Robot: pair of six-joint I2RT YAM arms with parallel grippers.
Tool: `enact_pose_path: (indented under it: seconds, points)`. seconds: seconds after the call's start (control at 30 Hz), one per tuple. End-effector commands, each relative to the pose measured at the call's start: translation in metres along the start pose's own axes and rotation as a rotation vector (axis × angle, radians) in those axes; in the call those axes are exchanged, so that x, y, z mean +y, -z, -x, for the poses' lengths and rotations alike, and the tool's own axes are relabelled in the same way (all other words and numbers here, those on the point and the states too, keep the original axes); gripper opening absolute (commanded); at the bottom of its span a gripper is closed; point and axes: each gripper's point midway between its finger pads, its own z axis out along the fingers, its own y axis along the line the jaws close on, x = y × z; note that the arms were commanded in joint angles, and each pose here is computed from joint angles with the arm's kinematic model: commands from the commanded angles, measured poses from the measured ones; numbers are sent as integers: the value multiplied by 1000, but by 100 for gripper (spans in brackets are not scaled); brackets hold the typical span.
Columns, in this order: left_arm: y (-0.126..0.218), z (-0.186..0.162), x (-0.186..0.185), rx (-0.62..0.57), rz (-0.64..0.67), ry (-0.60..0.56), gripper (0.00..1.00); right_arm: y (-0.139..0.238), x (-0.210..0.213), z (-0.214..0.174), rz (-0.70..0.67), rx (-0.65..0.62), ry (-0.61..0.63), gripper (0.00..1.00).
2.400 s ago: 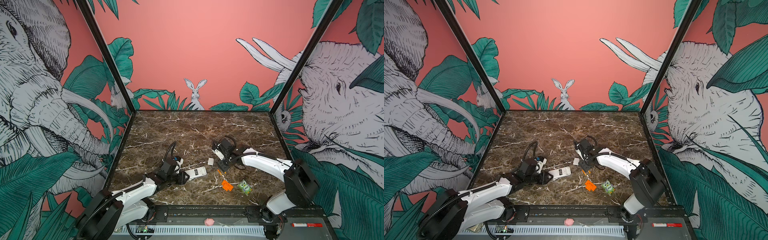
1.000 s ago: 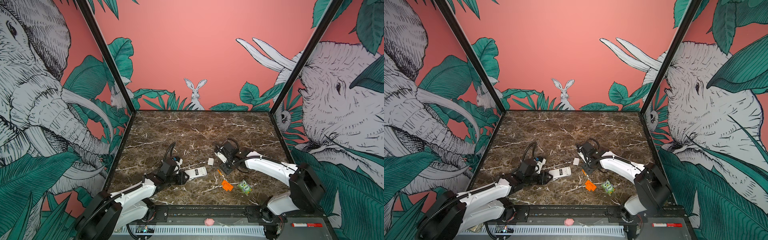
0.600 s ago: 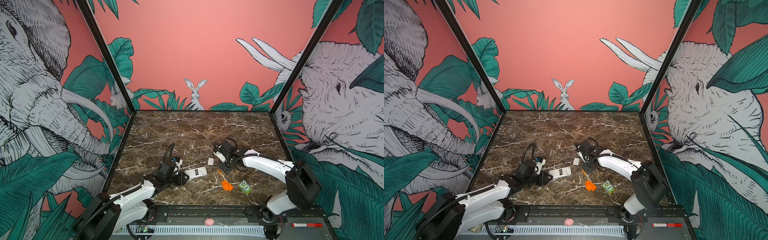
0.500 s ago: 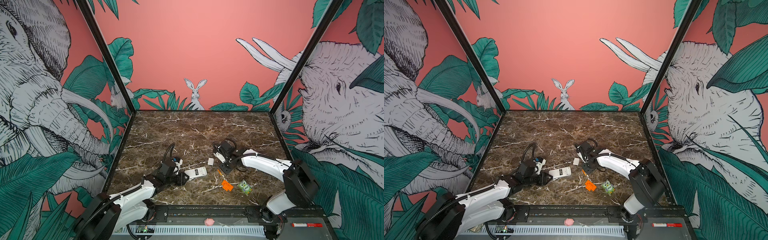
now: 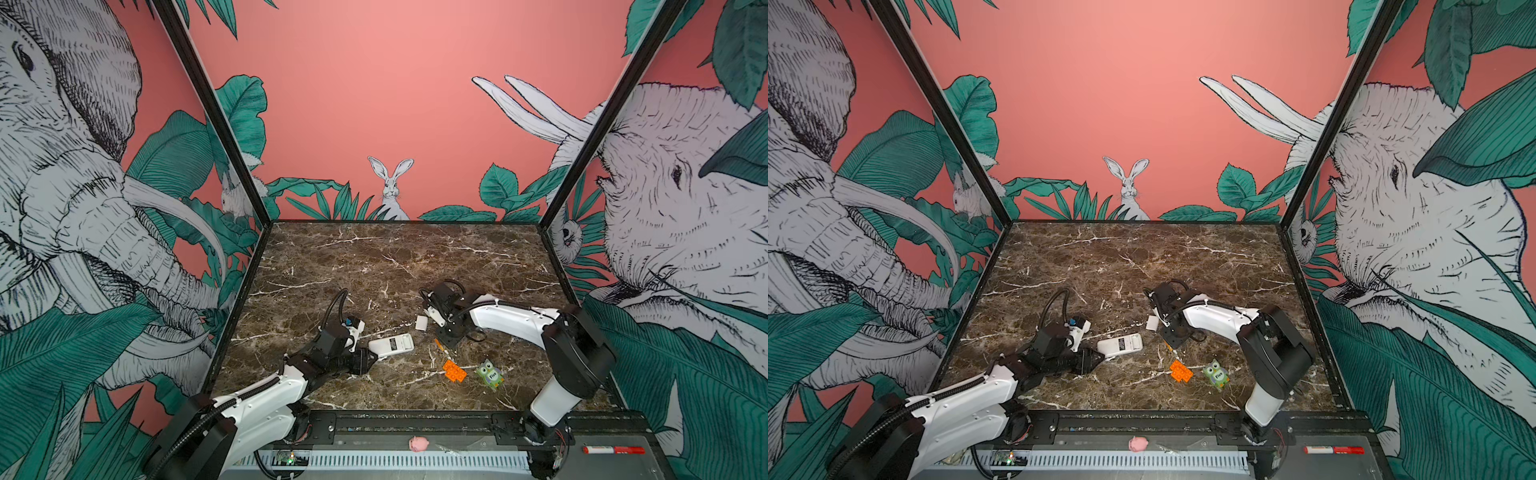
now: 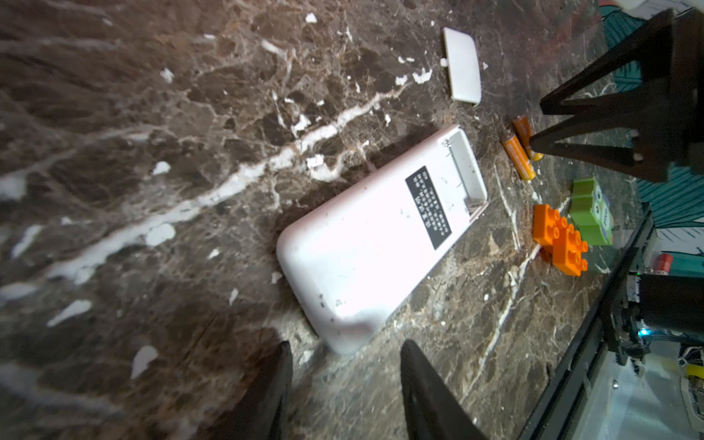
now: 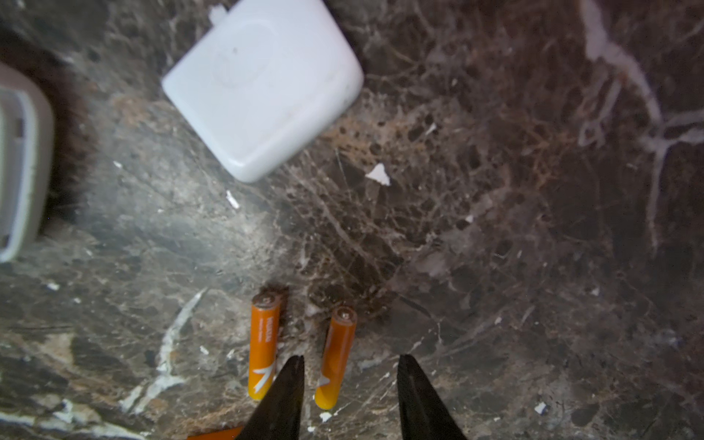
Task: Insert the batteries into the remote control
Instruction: 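Move the open right gripper down over the two orange batteries, then close the right gripper on one orange battery and lift it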
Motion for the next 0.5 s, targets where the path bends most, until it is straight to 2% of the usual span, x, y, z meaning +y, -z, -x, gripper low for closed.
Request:
enact_pose_path:
  seconds: [0.0,0.23,0.47]
  points:
    - [0,-17,8,49,20,8,48,3,-2,2,-16,7,-6,38]
    - [1,-17,6,45,9,4,48,-2,-1,-1,-9,39,-6,30]
    - [1,-17,6,39,5,-1,48,-8,1,-5,-3,71,-7,26]
